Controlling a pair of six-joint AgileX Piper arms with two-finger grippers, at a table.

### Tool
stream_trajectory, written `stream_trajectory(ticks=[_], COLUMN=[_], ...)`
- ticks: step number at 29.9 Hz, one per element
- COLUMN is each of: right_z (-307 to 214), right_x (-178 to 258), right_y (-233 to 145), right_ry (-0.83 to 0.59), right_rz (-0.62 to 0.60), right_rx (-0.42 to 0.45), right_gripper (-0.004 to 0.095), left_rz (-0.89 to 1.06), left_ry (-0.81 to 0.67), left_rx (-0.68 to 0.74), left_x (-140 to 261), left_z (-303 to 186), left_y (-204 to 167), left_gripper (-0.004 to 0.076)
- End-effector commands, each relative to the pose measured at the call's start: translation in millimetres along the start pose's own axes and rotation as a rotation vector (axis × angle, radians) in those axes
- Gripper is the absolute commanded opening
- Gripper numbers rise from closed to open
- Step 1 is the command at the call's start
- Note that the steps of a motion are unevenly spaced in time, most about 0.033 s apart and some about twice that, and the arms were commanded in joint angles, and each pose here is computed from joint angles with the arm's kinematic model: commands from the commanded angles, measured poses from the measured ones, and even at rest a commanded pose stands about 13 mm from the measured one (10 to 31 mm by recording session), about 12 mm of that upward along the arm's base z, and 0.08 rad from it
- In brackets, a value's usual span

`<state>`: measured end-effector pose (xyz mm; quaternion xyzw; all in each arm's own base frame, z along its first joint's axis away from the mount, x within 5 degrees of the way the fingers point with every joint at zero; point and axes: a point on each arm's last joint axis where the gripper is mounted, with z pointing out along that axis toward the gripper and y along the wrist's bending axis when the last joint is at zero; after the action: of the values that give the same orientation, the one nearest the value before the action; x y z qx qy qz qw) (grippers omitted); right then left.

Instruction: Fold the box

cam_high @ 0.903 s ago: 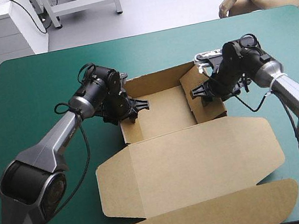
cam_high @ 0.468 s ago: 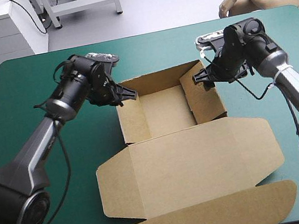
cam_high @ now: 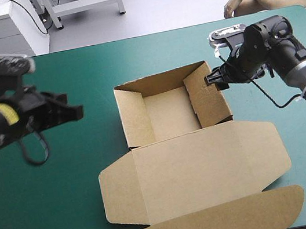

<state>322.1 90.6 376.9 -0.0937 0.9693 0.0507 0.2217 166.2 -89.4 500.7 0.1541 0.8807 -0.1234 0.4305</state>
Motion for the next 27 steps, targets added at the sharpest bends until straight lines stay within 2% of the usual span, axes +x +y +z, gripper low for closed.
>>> stream_trajectory(ticks=[1,9,14,17,20,22,23,25,27], right_z=[-13,26,56,73,88,96,100,104,106], right_x=[6,5,4,2,4,6,7,8,8], right_y=[-1,1,1,6,9,10,10,9,9], right_ry=[-0.031,0.010,0.088,0.123,0.180,0.217,0.231,0.252,0.257], right_rz=[0.004,0.011,0.008,0.013,0.004,0.008,0.008,0.006,0.008], right_rx=[-0.007,-0.039,-0.047,-0.097,-0.100,-0.105,-0.102,-0.097,-0.100], right_gripper=[0.0653,0.0653,0.0653,0.0653,0.0642,0.0567,0.0493,0.0298,0.0041], left_rz=[-0.004,-0.026,-0.155,-0.160,-0.087,-0.044,-0.030,-0.012,-0.009], left_ry=[-0.082,-0.377,-0.515,-0.480,-0.409,-0.391,-0.387,-0.382,-0.381], left_rx=[0.019,0.073,0.086,0.087,0.082,0.092,0.099,0.100,0.093], left_x=[39,163,245,263,254,247,244,242,241], left_z=[-50,-92,-99,-97,-89,-84,-82,-80,-80], left_y=[8,28,44,46,42,38,37,36,37], left_gripper=[-0.0008,-0.0008,-0.0008,-0.0008,-0.0008,-0.0008,-0.0008,-0.0008,-0.0008])
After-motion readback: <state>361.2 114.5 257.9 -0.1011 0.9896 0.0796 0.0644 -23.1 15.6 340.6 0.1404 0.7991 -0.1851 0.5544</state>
